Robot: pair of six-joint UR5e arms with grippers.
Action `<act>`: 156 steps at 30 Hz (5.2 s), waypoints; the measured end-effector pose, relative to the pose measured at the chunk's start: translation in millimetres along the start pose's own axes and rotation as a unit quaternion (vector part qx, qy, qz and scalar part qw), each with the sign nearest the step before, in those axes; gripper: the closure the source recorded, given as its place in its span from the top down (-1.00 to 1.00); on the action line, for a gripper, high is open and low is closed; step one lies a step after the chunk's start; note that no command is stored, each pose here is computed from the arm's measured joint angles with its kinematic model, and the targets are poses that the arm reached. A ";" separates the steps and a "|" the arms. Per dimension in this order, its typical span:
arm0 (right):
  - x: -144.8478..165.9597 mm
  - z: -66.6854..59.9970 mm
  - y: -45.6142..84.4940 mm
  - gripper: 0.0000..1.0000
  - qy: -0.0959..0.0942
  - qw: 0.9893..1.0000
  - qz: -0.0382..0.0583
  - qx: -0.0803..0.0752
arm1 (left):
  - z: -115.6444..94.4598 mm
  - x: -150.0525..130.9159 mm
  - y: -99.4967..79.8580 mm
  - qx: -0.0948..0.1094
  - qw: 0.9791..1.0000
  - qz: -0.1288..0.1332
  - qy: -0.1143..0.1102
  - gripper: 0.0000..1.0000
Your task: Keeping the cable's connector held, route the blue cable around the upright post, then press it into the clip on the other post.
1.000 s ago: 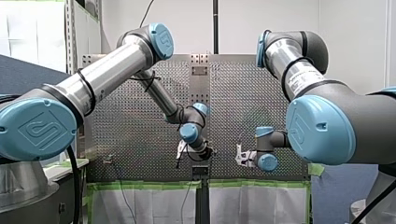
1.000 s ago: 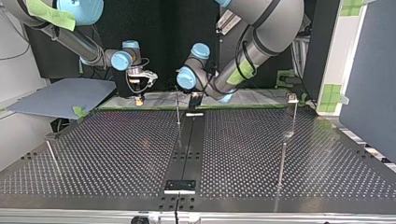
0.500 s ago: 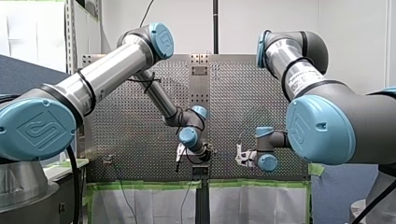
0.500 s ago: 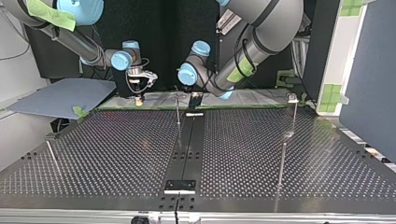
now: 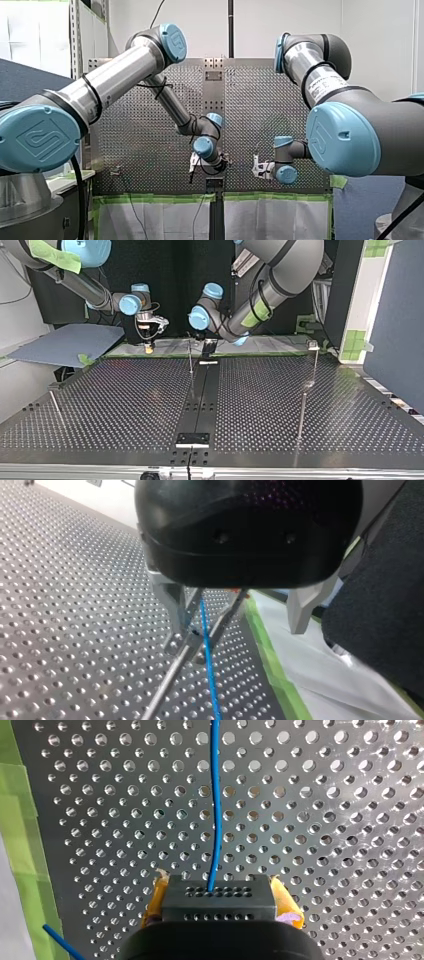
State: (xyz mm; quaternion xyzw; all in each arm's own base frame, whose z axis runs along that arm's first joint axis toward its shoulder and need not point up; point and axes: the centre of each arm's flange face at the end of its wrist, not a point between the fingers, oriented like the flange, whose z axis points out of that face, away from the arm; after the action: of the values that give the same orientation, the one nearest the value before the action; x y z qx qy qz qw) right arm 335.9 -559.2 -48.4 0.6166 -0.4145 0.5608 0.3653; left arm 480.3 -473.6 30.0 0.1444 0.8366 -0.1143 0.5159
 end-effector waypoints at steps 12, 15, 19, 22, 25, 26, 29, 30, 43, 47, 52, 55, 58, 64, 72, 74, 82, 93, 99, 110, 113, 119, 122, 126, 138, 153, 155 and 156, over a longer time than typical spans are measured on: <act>0.0 0.9 1.2 -1.00 0.003 1.000 0.002 0.002 | -2.1 -12.1 -16.9 0.017 0.999 0.014 -0.036 1.00; -0.7 1.0 2.5 -1.00 0.003 1.000 0.003 0.001 | -2.6 -11.8 -17.8 0.017 0.999 0.013 -0.036 1.00; -1.0 1.1 3.6 -1.00 0.003 1.000 0.003 0.001 | -3.6 -11.1 -17.9 0.013 0.999 0.014 -0.034 1.00; -1.5 1.1 3.7 -1.00 0.003 1.000 0.003 0.003 | -4.4 -10.6 -18.8 0.011 0.999 0.015 -0.033 1.00; -1.6 1.3 4.6 -1.00 0.003 1.000 0.003 0.003 | -5.3 -10.2 -19.8 0.008 0.999 0.015 -0.033 1.00; -1.5 1.4 5.0 -1.00 0.004 1.000 0.004 0.003 | -5.6 -10.0 -20.1 0.007 0.999 0.016 -0.033 1.00; -2.1 1.4 5.8 -1.00 0.003 1.000 0.004 0.002 | -6.2 -9.7 -21.0 0.005 0.999 0.016 -0.033 1.00; -2.3 1.4 6.0 -1.00 0.003 1.000 0.004 0.002 | -6.5 -9.6 -21.4 0.005 0.999 0.016 -0.033 1.00; -2.9 1.7 9.0 -1.00 0.003 1.000 0.004 0.000 | -22.1 -15.4 -27.8 0.010 0.999 0.017 -0.040 1.00; -3.2 1.6 9.2 -1.00 0.003 1.000 0.004 -0.001 | -34.7 -24.3 -27.5 0.013 0.998 0.010 -0.054 1.00; -3.4 1.5 9.4 -1.00 0.003 1.000 0.006 -0.001 | -50.4 -36.7 -23.0 0.014 0.997 -0.008 -0.074 1.00; -3.7 1.5 9.4 -1.00 0.002 1.000 0.006 -0.001 | -60.4 -45.0 -19.4 0.015 0.995 -0.028 -0.090 1.00; -4.3 1.4 9.4 -1.00 0.002 1.000 0.006 -0.001 | -70.7 -52.3 -15.7 0.017 0.993 -0.047 -0.103 1.00; -4.9 1.4 9.8 -1.00 0.002 1.000 0.007 -0.001 | -89.5 -65.6 -6.8 0.020 0.988 -0.084 -0.128 1.00; -5.3 1.6 10.2 -1.00 0.003 1.000 0.008 -0.001 | -121.9 -76.5 2.5 0.015 0.982 -0.113 -0.149 1.00; -5.6 1.6 10.3 -1.00 0.003 1.000 0.008 -0.001 | -130.0 -77.8 4.2 0.010 0.981 -0.116 -0.154 1.00; -5.7 1.9 10.5 -1.00 0.003 1.000 0.010 -0.001 | -165.9 -79.5 11.5 0.001 0.980 -0.117 -0.158 1.00; -6.5 1.9 10.4 -1.00 0.001 1.000 0.010 -0.001 | -213.9 -78.0 22.4 0.001 0.980 -0.115 -0.162 1.00; -6.7 1.8 10.4 -1.00 0.000 1.000 0.008 -0.001 | -238.2 -75.2 29.4 0.000 0.980 -0.110 -0.165 1.00; -8.4 0.2 10.3 -1.00 -0.008 1.000 -0.003 -0.001 | -285.1 -64.3 42.4 -0.001 0.981 -0.104 -0.166 1.00; -8.9 -0.2 10.3 -1.00 -0.010 1.000 -0.006 -0.001 | -297.2 -60.4 45.6 -0.001 0.981 -0.103 -0.166 1.00; -9.0 -0.6 9.7 -1.00 -0.012 1.000 -0.007 -0.001 | -316.3 -69.9 48.5 0.003 0.977 -0.108 -0.184 1.00; -9.0 -0.6 9.5 -1.00 -0.012 1.000 -0.007 -0.001 | -319.8 -73.7 48.9 0.004 0.976 -0.109 -0.189 1.00; -9.0 -0.6 9.3 -1.00 -0.012 1.000 -0.007 -0.001 | -320.9 -75.1 49.0 0.004 0.975 -0.109 -0.191 1.00; -9.0 -0.6 9.2 -1.00 -0.012 1.000 -0.007 -0.001 | -321.1 -75.2 49.1 0.004 0.975 -0.109 -0.191 1.00; -9.0 -0.7 9.2 -1.00 -0.012 1.000 -0.007 -0.001 | -321.1 -75.2 49.1 0.004 0.975 -0.109 -0.191 1.00; -9.0 -0.7 9.2 -1.00 -0.012 1.000 -0.007 -0.001 | -321.1 -75.2 49.1 0.004 0.975 -0.109 -0.191 1.00; -9.0 -0.7 9.2 -1.00 -0.012 1.000 -0.007 -0.001 | -321.1 -75.2 49.1 0.004 0.975 -0.109 -0.191 1.00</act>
State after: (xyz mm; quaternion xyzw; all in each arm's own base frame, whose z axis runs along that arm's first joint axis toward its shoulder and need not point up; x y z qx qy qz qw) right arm 326.9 -561.2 -57.4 0.6259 -0.4148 0.5505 0.3648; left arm 263.4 -327.9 237.2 0.0297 0.7325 -0.1992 0.6503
